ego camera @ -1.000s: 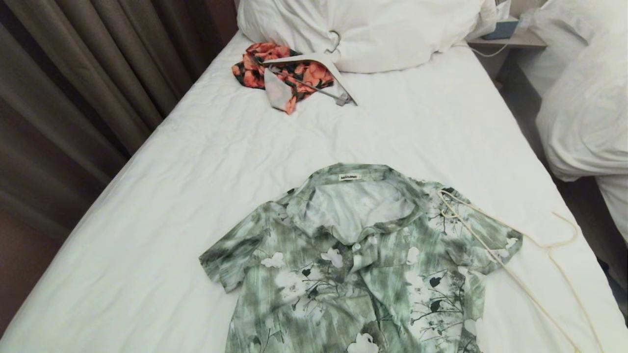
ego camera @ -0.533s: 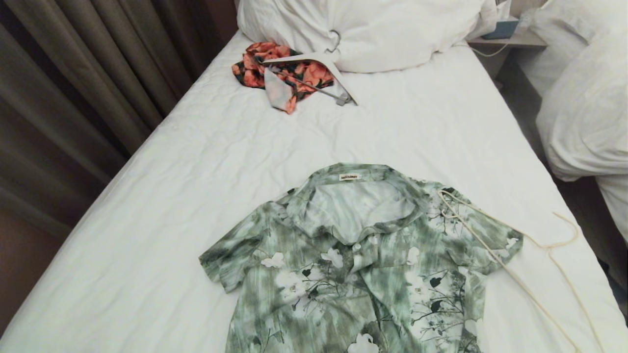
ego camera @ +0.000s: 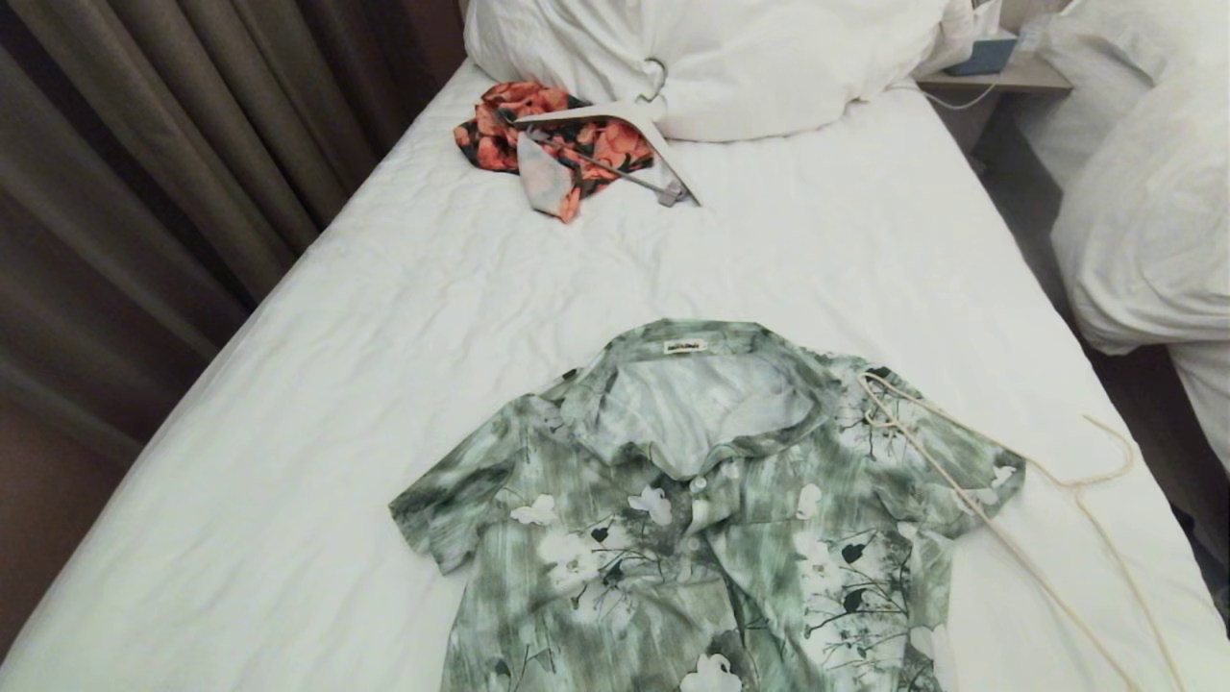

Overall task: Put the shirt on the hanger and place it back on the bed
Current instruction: Lift the shirt and hanger

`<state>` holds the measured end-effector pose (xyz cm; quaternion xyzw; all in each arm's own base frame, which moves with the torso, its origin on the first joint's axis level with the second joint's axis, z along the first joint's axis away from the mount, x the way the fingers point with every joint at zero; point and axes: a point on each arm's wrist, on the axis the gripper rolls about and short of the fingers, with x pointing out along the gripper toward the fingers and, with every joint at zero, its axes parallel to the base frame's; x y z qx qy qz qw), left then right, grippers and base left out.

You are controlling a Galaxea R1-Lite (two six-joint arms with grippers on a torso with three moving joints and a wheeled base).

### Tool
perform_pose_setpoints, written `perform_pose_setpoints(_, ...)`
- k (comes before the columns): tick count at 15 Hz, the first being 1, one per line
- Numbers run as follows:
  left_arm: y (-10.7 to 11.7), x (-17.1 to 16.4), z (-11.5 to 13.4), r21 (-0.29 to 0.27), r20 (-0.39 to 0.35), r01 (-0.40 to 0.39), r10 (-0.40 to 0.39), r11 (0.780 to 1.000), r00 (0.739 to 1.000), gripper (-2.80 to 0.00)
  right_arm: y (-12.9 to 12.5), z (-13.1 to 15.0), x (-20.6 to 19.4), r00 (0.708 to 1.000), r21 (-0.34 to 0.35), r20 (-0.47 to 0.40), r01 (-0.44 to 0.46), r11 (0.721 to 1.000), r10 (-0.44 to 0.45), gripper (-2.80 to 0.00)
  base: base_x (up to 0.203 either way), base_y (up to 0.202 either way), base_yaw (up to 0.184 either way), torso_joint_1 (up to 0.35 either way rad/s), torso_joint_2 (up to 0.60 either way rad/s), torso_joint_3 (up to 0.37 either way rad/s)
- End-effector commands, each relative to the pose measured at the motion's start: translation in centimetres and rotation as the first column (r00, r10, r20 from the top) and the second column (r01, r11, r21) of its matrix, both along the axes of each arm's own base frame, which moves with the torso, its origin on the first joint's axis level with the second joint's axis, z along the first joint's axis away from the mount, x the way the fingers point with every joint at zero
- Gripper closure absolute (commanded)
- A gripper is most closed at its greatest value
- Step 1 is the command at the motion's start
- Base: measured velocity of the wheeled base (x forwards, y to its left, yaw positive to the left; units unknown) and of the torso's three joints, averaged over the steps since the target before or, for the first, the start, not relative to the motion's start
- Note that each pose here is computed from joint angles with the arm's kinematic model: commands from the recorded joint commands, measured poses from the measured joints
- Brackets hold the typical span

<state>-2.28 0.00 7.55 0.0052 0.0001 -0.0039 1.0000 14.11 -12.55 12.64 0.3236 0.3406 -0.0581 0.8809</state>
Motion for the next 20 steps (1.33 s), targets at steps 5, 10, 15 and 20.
perform_pose_setpoints(5, 0.0, 0.0, 0.0, 0.0, 0.0, 0.0, 0.0, 1.0, 1.0, 0.0, -2.1, -0.9, -0.4, 0.991, 0.107, -0.056, -0.111, 0.988, 0.118, -2.8, 0.0, 0.0, 0.0, 0.0, 0.0, 0.0)
perform_pose_setpoints(10, 0.0, 0.0, 0.0, 0.0, 0.002, 0.0, 0.0, 1.0, 1.0, 0.0, -2.3, -1.4, -0.3, 0.988, 0.099, -0.048, -0.14, 0.985, 0.145, -2.8, 0.0, 0.0, 0.0, 0.0, 0.0, 0.0)
perform_pose_setpoints(15, 0.0, 0.0, 0.0, 0.0, 0.001, 0.0, 0.0, 1.0, 1.0, 0.0, -2.3, -1.8, 0.1, 0.954, 0.126, 0.138, -0.284, 0.951, 0.267, -2.8, 0.0, 0.0, 0.0, 0.0, 0.0, 0.0)
perform_pose_setpoints(20, 0.0, 0.0, 0.0, 0.0, 0.0, 0.0, 0.0, 1.0, 1.0, 0.0, -3.0, -3.3, 0.8, 0.917, 0.13, 0.249, -0.35, 0.928, 0.311, -2.8, 0.0, 0.0, 0.0, 0.0, 0.0, 0.0)
